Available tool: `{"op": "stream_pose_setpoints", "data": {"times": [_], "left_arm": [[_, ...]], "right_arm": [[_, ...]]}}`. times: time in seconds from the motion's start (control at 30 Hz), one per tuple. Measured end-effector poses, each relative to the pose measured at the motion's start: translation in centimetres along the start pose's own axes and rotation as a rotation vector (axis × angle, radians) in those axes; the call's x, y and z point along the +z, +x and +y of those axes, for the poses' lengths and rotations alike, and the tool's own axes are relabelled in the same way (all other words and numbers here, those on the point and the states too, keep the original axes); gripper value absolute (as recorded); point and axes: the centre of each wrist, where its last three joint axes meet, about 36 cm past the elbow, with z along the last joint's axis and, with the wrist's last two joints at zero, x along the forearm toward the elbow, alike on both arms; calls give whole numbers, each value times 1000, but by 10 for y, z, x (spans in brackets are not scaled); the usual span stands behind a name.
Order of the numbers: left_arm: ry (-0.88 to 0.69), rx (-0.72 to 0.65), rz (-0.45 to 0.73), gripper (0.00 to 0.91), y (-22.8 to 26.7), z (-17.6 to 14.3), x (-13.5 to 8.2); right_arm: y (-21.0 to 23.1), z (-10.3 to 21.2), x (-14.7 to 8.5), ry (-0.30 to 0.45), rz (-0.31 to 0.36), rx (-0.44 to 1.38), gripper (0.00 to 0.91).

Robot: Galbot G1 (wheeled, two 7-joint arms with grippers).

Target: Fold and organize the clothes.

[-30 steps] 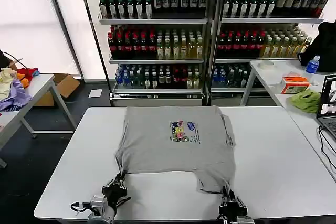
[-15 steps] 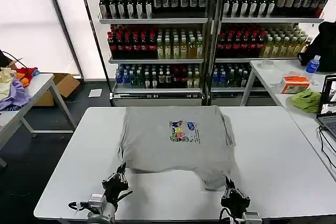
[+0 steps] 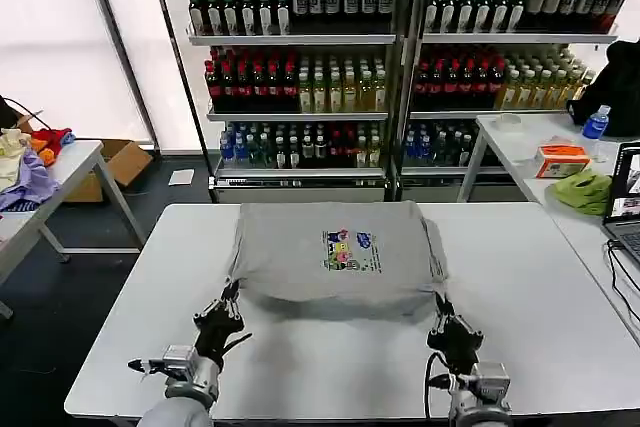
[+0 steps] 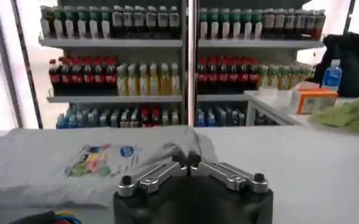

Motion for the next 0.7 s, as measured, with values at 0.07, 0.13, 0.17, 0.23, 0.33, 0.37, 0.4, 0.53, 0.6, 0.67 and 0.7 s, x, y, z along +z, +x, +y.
{"op": "stream_pose_setpoints", "data": {"times": [0.07, 0.13, 0.17, 0.23, 0.33, 0.37, 0.4, 0.53, 0.6, 0.67, 0.7], "left_arm": [[4, 4, -6, 0, -8, 2, -2], [8, 7, -7, 0, -17, 4, -3], [10, 6, -7, 0, -22, 5, -3], [17, 7, -5, 0, -33, 8, -3], [21, 11, 0, 0, -50, 12, -4], [20, 12, 2, 0, -55, 13, -4], [20, 11, 3, 0, -61, 14, -4], [16, 17, 10, 0, -83, 17, -6], [14, 20, 13, 0, -93, 18, -7], [15, 24, 19, 907, -103, 18, -7], [16, 27, 23, 907, -109, 18, -8]], "right_arm": [[-15, -1, -2, 3, -1, -1, 0], [-30, -2, -5, 5, -6, 1, 0], [-38, -3, -7, 5, -5, 3, 0], [-55, -3, -10, 6, -7, 3, 0], [-79, -3, -16, 7, -12, 2, 0], [-86, -4, -17, 9, -12, 4, 0], [-93, -4, -19, 10, -13, 5, 0], [-120, -6, -26, 19, -6, 15, 0], [-131, -7, -29, 27, 2, 18, 0], [-141, -7, -30, 34, 17, 19, 60], [-145, -7, -30, 38, 26, 19, 423]]}}
